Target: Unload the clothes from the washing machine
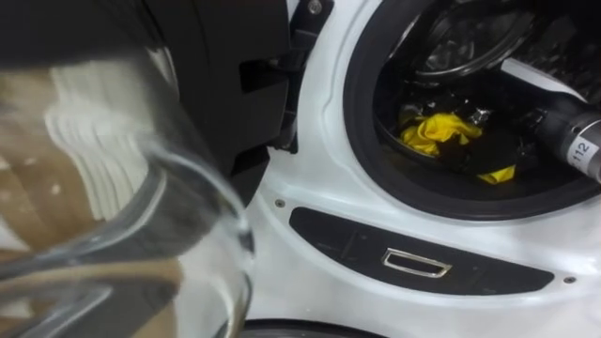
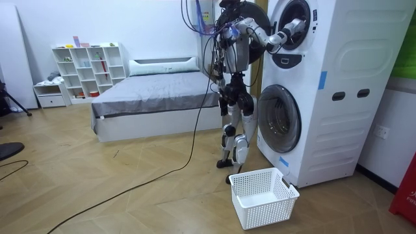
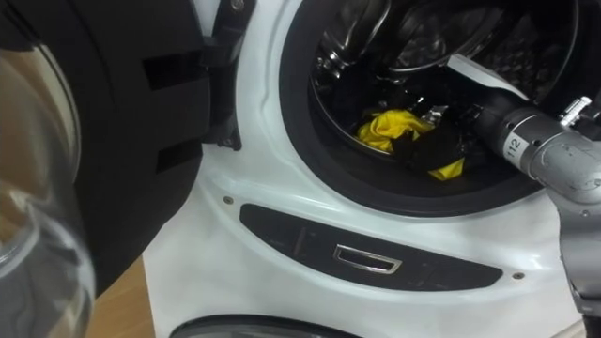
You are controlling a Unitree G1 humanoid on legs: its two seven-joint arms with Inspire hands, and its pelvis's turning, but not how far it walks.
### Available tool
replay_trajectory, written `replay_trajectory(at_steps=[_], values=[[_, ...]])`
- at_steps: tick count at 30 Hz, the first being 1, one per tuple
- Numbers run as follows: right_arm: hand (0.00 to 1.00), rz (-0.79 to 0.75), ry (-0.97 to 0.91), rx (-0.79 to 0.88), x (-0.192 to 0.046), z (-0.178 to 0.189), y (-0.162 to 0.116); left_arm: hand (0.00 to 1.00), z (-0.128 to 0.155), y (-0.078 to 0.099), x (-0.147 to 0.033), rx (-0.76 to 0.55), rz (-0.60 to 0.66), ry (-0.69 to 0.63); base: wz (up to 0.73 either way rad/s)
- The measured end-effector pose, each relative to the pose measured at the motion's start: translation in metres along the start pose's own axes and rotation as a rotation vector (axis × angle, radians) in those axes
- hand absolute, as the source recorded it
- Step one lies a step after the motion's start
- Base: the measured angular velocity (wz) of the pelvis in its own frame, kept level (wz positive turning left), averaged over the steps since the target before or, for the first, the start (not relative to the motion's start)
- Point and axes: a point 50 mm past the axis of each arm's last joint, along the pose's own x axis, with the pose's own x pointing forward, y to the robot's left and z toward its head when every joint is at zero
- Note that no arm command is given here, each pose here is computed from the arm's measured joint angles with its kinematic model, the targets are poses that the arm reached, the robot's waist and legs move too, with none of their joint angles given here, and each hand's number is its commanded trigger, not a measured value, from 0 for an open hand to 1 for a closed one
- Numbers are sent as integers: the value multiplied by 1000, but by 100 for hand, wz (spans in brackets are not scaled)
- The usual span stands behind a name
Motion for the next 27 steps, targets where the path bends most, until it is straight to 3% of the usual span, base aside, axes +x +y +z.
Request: replay_trajectory(at_steps=[8,13,19,27], values=[[100,-23,-56,-5,-3,12,-2,0,-3,1,0,35,7,-7,-8],[100,-52,-179,-32,-11,38,-5,0,-8,5,-1,6,21,-15,-24],[100,-124,-528,49,-54,84,-7,0,-17,5,-1,-22,31,-5,-14],[100,-249,-656,172,-79,85,-9,0,-31,-2,-3,-50,54,14,-7]])
